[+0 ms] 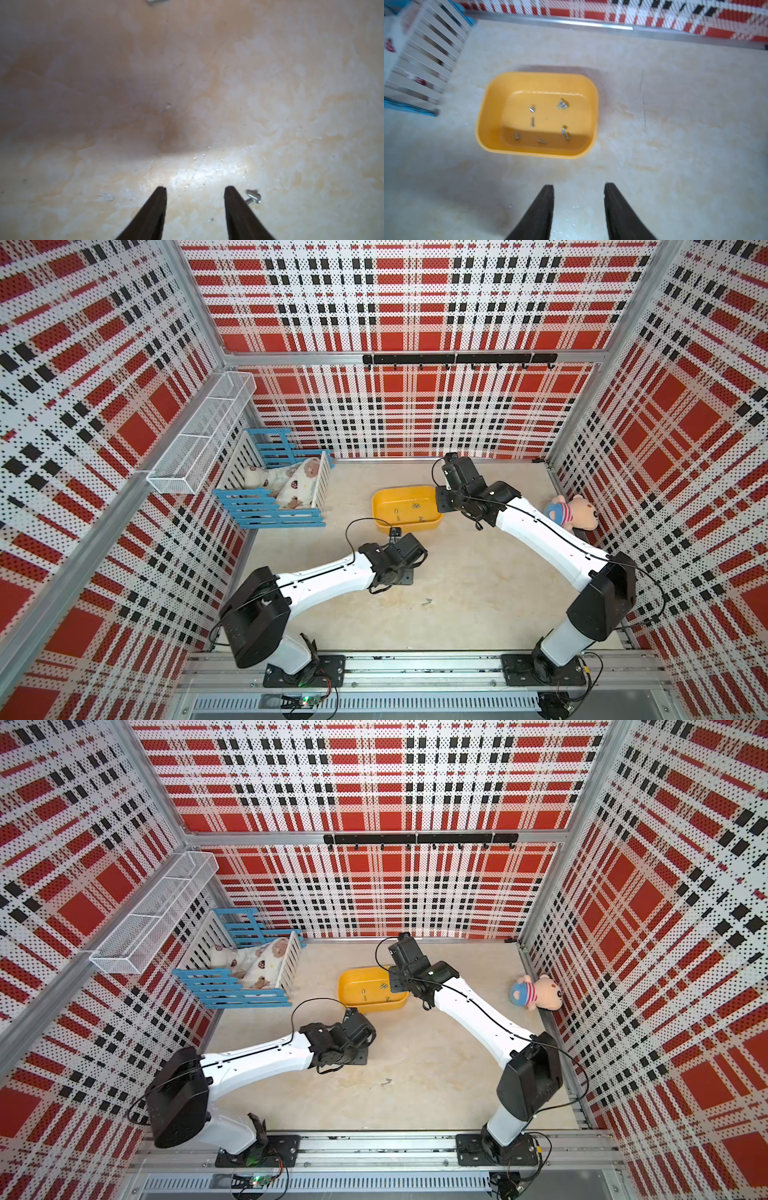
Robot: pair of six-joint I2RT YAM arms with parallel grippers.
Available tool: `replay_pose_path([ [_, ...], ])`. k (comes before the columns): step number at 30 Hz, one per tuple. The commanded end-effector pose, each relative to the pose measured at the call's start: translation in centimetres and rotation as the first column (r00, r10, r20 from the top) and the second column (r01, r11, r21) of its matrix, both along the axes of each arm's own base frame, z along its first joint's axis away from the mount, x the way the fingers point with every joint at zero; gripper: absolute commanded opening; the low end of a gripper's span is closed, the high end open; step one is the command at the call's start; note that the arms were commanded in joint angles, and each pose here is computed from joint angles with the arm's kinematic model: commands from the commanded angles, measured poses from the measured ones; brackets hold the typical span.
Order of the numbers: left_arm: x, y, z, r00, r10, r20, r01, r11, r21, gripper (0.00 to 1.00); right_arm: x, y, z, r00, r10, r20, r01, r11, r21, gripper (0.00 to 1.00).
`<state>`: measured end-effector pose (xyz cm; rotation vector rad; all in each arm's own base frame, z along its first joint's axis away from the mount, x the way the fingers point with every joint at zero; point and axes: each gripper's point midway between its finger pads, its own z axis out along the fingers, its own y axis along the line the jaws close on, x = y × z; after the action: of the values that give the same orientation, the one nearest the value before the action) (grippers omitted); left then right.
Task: Put the screws on the desktop into the storage box
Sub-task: Place the screw in the storage box, then pick up the screw from the center of the board.
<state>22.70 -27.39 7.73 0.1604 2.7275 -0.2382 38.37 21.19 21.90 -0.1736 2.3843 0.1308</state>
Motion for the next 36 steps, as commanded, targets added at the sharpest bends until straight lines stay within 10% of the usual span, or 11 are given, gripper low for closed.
replay_pose_path([
  [1,-0.7,-3.8,0.2,0.998,-0.07,-0.005,0.07,0.996,-0.05,0.53,-1.4,-3.2,0.4,0.997,-0.072,0.017,0.072,0.997,-0.019,0.46],
  [15,-3.2,-6.8,-2.8,0.987,-0.135,-0.089,0.138,0.99,0.026,0.54,-4.5,-13.2,1.7,0.971,-0.237,0.031,0.238,0.971,-0.028,0.48],
  [36,-4.4,-6.4,-5.2,0.979,-0.148,-0.138,0.164,0.98,0.113,0.5,-4.9,-13.7,0.9,0.97,-0.243,0.01,0.243,0.97,-0.023,0.48],
])
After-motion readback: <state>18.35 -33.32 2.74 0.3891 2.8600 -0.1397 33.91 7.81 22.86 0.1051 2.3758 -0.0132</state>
